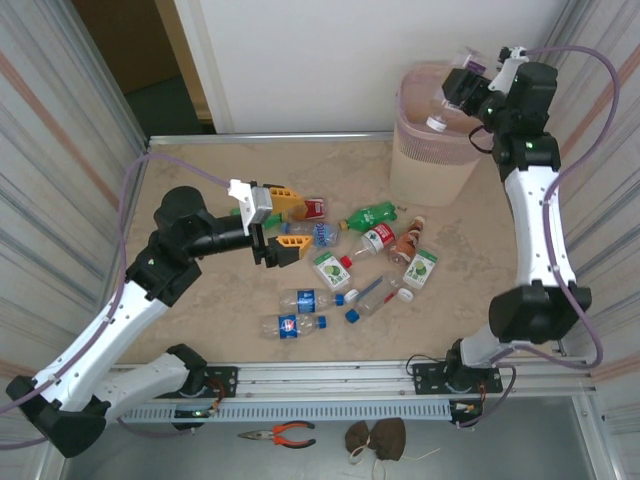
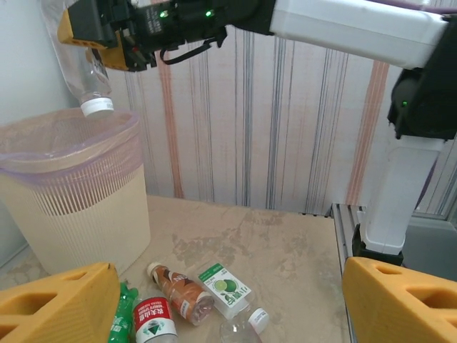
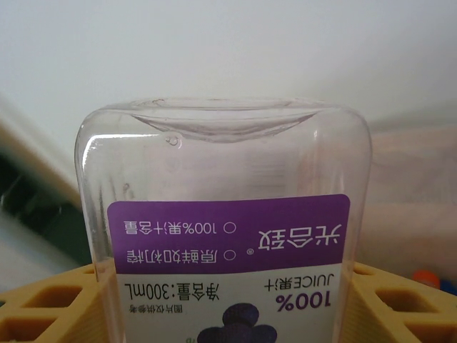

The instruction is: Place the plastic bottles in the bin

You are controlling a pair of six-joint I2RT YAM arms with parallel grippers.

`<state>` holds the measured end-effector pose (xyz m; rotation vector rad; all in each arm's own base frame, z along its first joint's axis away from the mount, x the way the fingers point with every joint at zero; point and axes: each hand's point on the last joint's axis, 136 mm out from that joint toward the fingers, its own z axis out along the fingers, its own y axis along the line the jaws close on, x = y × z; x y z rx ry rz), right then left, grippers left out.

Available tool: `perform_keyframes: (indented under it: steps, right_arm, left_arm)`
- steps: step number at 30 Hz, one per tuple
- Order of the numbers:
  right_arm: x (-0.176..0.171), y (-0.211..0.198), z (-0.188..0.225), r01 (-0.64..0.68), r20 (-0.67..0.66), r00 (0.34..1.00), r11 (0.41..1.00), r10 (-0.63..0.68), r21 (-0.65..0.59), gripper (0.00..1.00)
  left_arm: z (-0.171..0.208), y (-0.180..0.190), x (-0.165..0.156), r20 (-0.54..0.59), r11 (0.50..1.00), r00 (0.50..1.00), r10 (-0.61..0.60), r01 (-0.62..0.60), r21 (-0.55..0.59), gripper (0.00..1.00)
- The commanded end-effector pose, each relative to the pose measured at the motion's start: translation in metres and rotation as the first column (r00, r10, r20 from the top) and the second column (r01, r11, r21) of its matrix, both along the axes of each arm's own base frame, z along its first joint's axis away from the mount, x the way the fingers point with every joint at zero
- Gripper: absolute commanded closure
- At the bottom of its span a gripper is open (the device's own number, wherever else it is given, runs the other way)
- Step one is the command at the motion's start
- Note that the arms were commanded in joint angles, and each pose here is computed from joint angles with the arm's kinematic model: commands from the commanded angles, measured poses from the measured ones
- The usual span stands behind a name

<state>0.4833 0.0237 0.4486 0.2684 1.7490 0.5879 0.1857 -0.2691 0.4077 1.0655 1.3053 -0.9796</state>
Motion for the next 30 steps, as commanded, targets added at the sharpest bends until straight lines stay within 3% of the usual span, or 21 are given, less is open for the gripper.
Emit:
perform_keyframes:
  steps: [1,4,8,14,23,30]
  right_arm:
    - [0.026,-0.034,0.007,0.171,-0.010,0.985,0.952,-0.174,0.255,0.60]
    - [0.052,-0.058,-0.020,0.287,-0.087,0.957,0.866,-0.276,0.409,0.60]
    - [0.081,-0.072,-0.061,0.451,-0.275,0.893,0.694,-0.357,0.562,0.65]
    - [0.103,-0.072,-0.120,0.671,-0.507,0.741,0.499,-0.439,0.548,0.63]
    - [0.137,-0.050,-0.157,0.740,-0.586,0.673,0.389,-0.452,0.549,0.56]
    - [0.144,-0.052,-0.194,0.798,-0.640,0.601,0.310,-0.478,0.517,0.46]
  left_arm:
    - [0.006,0.006,0.003,0.023,0.999,0.999,0.032,-0.032,-0.017,0.19]
    - [0.004,0.006,0.006,0.018,0.999,0.999,0.043,-0.043,-0.015,0.19]
    - [0.000,0.007,0.010,0.008,0.998,0.998,0.059,-0.058,-0.019,0.19]
    - [-0.006,0.009,0.019,-0.006,0.997,0.997,0.077,-0.077,-0.011,0.19]
    - [-0.015,0.008,0.031,-0.038,0.997,0.996,0.083,-0.083,0.000,0.19]
    - [-0.020,0.010,0.038,-0.049,0.995,0.994,0.097,-0.096,0.007,0.19]
